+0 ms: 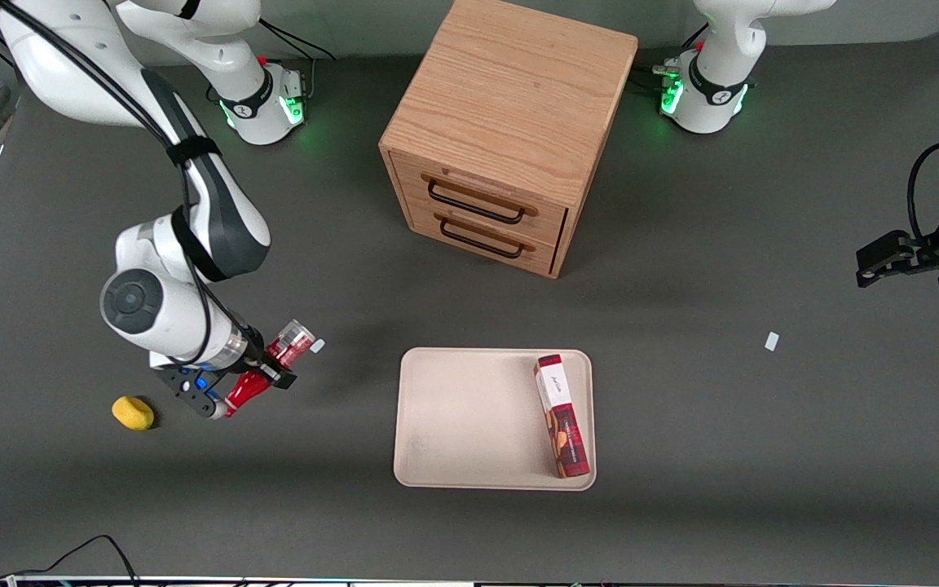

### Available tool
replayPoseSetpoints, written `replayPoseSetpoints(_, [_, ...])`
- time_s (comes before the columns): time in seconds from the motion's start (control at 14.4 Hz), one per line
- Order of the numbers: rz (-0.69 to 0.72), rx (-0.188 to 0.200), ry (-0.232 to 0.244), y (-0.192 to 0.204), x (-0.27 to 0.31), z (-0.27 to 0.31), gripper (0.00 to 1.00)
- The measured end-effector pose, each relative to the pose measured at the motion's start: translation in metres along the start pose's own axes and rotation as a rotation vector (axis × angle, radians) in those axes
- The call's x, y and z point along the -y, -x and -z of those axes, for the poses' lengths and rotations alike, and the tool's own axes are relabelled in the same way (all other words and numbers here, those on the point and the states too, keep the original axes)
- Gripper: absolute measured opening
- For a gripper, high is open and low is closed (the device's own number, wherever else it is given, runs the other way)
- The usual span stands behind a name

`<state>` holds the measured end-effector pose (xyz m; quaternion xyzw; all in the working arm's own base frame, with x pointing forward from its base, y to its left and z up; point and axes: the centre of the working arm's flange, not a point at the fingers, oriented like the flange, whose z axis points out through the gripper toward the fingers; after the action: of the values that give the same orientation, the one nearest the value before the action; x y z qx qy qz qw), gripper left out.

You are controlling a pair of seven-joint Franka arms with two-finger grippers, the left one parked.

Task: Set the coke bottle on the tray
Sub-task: 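Lift the bottle and turn it upright with the right gripper, then carry the upright bottle over the cream tray beside the red box and lower it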

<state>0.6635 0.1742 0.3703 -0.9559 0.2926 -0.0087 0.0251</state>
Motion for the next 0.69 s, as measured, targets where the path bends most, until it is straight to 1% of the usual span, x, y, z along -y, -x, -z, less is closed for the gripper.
replayPoseSetpoints(0.14, [0.107, -0.03, -0.035, -0.001, 0.02, 0.038, 0.54])
replayPoseSetpoints(0.28, [0.193, -0.052, -0.064, -0.007, 0.035, 0.06, 0.54])
replayPoseSetpoints(0.49, [0.364, -0.073, -0.107, -0.007, 0.071, 0.058, 0.54])
replayPoseSetpoints(0.69, [0.504, -0.089, -0.158, 0.007, 0.117, 0.033, 0.54])
